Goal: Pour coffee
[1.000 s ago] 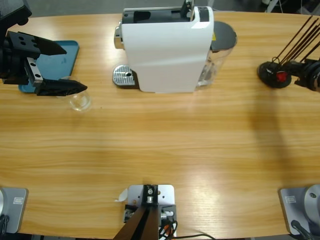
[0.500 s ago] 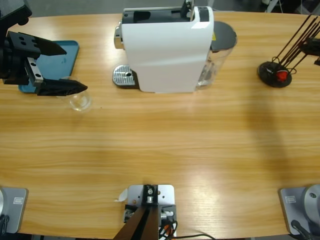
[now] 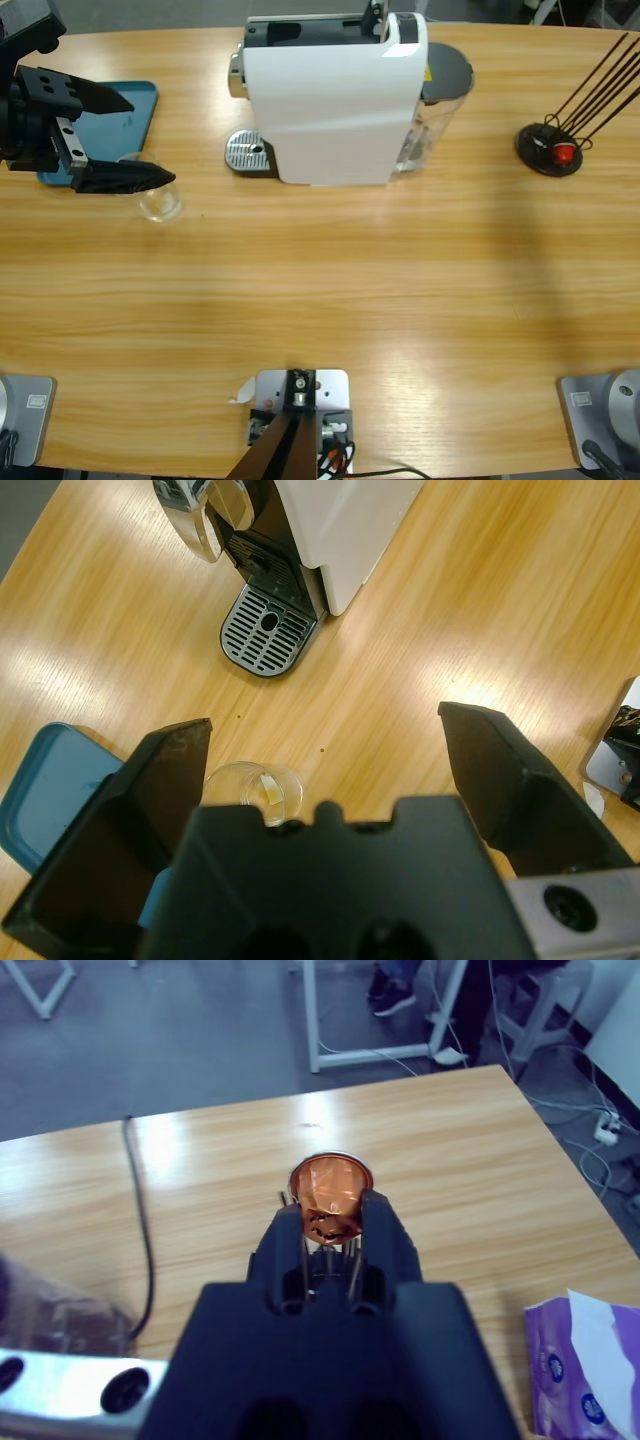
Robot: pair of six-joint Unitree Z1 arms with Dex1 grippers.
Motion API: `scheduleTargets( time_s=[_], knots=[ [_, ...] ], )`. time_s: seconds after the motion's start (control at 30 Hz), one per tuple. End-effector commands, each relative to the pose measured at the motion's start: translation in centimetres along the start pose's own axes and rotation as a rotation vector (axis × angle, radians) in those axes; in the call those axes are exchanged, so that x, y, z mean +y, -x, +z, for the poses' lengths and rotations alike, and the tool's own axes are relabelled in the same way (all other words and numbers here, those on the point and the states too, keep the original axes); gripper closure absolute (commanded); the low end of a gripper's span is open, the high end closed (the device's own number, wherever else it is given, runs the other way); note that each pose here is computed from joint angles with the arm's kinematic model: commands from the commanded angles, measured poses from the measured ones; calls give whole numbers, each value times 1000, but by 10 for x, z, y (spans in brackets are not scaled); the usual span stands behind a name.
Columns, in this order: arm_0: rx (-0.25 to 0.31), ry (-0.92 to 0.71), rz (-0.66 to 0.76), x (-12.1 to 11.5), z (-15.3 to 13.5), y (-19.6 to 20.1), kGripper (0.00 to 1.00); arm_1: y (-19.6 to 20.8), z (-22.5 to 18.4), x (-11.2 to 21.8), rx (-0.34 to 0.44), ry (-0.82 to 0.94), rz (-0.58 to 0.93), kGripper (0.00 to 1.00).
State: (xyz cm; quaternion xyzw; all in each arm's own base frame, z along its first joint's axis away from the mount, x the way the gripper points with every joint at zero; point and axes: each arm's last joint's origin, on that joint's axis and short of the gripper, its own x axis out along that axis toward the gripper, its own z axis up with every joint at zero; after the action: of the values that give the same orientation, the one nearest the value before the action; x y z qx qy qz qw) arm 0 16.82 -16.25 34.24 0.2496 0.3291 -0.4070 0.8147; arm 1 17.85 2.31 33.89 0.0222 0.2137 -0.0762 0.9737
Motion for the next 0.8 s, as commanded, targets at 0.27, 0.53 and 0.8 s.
scheduleTargets(
  time_s=[0.27,0.53,0.8],
  knots=[
    [66,8,-39,-8,-11,-17,0,63,12,71,11,307,1034,1000],
    [53,15,-33,-12,-26,-3,0,0,33,166,93,408,1319,1000],
    [45,23,-28,-15,-35,5,0,-41,29,223,121,500,1365,1000]
  ],
)
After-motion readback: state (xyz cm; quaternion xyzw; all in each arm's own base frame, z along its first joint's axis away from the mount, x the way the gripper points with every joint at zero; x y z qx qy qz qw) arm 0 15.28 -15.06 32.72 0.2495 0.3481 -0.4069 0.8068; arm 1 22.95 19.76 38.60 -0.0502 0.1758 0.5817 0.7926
